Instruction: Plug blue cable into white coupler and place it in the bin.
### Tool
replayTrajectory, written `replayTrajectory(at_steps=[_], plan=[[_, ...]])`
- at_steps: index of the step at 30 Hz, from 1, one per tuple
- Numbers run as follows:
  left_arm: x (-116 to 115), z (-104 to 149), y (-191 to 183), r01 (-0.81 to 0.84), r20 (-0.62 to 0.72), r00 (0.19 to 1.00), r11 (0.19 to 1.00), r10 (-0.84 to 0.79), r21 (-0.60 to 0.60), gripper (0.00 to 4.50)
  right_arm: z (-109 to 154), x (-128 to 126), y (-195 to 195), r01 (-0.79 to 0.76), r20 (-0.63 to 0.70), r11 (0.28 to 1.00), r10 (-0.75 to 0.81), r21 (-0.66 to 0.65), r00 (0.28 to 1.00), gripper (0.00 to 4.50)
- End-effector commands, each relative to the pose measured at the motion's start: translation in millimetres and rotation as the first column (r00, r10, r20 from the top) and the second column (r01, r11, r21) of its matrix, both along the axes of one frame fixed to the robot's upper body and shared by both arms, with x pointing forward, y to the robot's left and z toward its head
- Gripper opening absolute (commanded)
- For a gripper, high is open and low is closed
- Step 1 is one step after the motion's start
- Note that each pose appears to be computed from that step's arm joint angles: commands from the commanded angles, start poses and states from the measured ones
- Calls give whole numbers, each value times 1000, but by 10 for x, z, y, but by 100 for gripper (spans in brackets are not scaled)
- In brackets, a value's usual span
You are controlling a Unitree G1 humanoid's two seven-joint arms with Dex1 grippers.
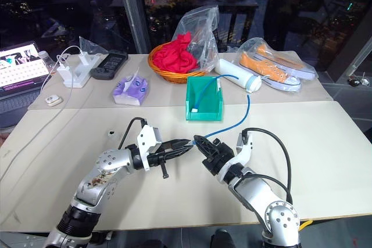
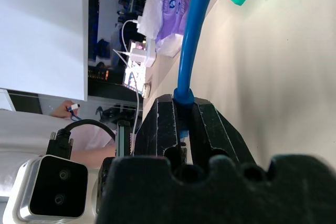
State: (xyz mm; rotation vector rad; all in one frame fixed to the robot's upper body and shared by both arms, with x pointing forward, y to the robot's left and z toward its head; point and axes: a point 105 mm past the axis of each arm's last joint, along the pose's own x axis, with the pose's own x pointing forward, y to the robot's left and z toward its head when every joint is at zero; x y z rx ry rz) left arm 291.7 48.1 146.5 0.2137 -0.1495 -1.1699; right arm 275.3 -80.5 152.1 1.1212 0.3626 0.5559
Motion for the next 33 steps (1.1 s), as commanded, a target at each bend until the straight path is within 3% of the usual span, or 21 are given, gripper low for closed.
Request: replayTrajectory(at_steps=[1, 9, 11, 14, 17, 21, 28, 32, 33], plan=[[-22, 108, -11, 9, 32, 999, 1000, -8, -21, 59, 120, 19, -65, 33, 44, 999, -34, 22, 998, 1], [-36, 80, 35, -9, 11, 1000, 1000, 9, 3, 352, 175, 65, -143, 78, 72, 997, -80, 29, 994, 0], [0, 99, 119, -64, 5, 998, 998, 64, -1, 352, 206, 76, -172, 93, 87, 995, -95, 33, 992, 0], [148, 192, 434, -291, -10, 957, 955, 291, -58, 352, 245, 115, -244, 139, 113, 990, -140, 18, 984, 0], [238, 193, 820, -555, -18, 831, 826, 556, -95, 352, 266, 148, -325, 190, 138, 982, -187, -9, 973, 0], [102, 35, 1192, -777, -124, 630, 621, 767, -105, 352, 272, 166, -347, 211, 158, 977, -204, -32, 966, 0], [-63, -297, 1583, -906, -231, 414, 423, 881, -8, 352, 269, 209, -263, 172, 164, 985, -165, -32, 973, 0], [-22, -384, 1751, -926, -245, 365, 378, 898, 8, 444, 271, 232, -209, 146, 170, 989, -138, -38, 976, 0], [4, -411, 1776, -926, -240, 363, 378, 901, 20, 444, 272, 237, -196, 141, 172, 989, -132, -39, 976, 0]])
